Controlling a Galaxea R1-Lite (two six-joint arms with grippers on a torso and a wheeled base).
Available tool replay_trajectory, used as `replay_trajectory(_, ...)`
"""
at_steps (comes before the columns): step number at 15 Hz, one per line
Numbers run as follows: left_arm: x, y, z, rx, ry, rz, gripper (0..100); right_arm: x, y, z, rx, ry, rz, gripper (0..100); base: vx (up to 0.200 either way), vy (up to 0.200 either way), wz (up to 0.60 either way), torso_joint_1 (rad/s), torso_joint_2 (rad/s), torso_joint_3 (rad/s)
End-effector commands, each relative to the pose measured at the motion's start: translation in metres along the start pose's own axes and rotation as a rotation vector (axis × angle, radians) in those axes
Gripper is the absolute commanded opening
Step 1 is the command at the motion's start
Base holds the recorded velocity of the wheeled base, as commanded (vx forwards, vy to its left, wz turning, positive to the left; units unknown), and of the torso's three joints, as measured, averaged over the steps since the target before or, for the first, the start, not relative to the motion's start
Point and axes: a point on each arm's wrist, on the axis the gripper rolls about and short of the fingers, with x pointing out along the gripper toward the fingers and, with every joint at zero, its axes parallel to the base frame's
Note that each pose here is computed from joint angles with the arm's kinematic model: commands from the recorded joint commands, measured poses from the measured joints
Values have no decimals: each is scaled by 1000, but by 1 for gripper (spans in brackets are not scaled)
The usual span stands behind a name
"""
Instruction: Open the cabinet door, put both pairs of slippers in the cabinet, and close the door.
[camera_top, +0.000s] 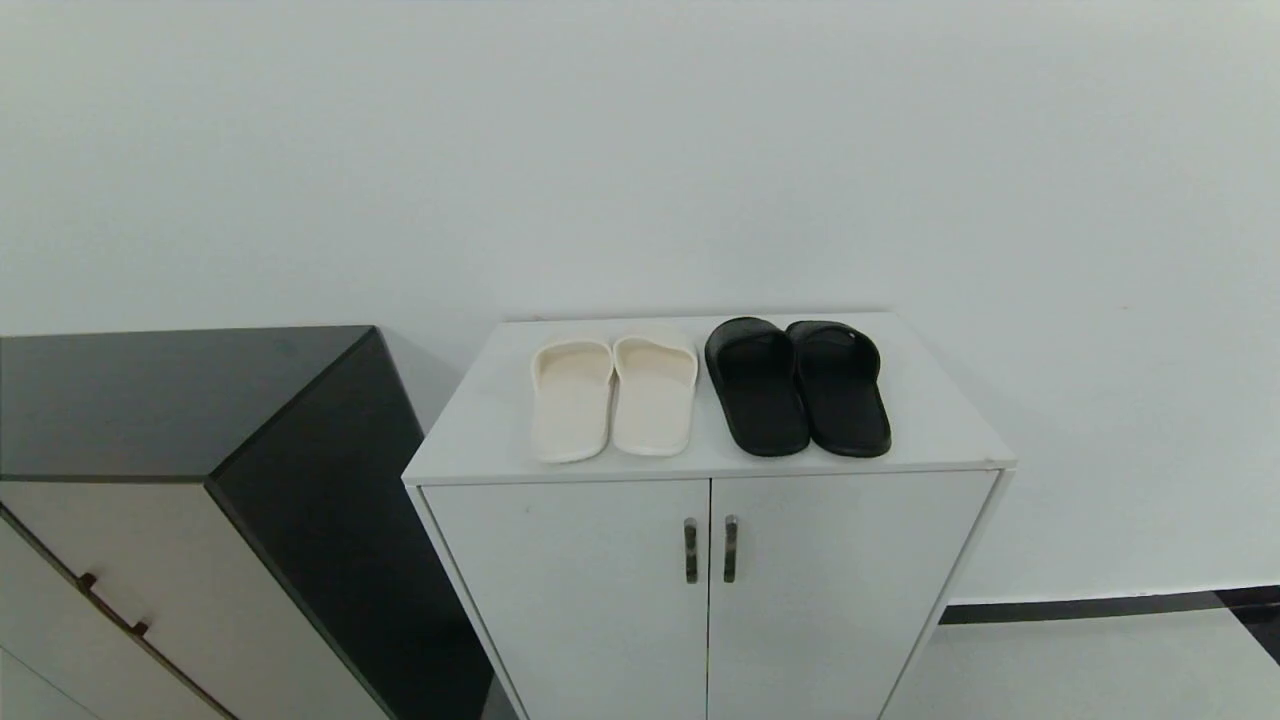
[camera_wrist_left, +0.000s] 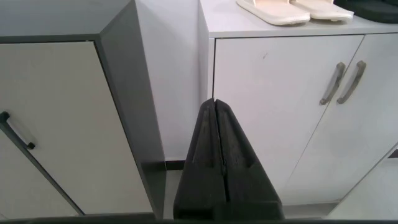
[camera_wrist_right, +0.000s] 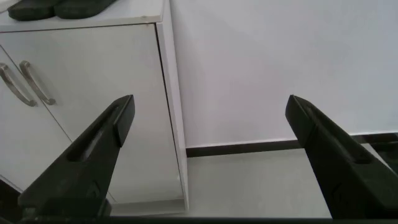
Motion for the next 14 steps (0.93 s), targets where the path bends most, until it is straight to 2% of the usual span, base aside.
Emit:
replay_trajectory(1, 0, 0, 0, -1, 0, 4, 0, 0, 0, 0, 14, 0, -3, 100, 0, 0, 0, 0, 0, 0)
replay_trajectory(7, 0, 0, 0, 11, 0, 4, 0, 0, 1, 0, 11, -1, 57, 100, 0, 0, 0, 0, 0, 0)
replay_trajectory(8, 0, 0, 0, -9, 0, 1, 0, 0, 1, 0, 5, 0, 61, 100, 0, 0, 0, 0, 0, 0)
replay_trajectory(10, 0, 0, 0, -18, 0, 6, 0, 0, 1, 0, -13, -5, 66, 100, 200, 0, 0, -2, 5, 0)
replay_trajectory(11, 0, 0, 0, -23, 0, 4, 0, -1, 2, 6, -64, -25, 109, 100, 200, 0, 0, -12, -12, 2)
replay_trajectory(12, 0, 0, 0, -20, 0, 3, 0, -7, 2, 60, -15, -125, 146, 100, 0, 0, 0, 0, 0, 0)
replay_trajectory(13, 0, 0, 0, -20, 0, 3, 0, -5, 2, 97, 47, -138, 190, 100, 0, 0, 0, 0, 0, 0)
replay_trajectory(14, 0, 0, 0, -18, 0, 3, 0, -3, 3, 102, 43, -132, 210, 100, 0, 0, 0, 0, 0, 0)
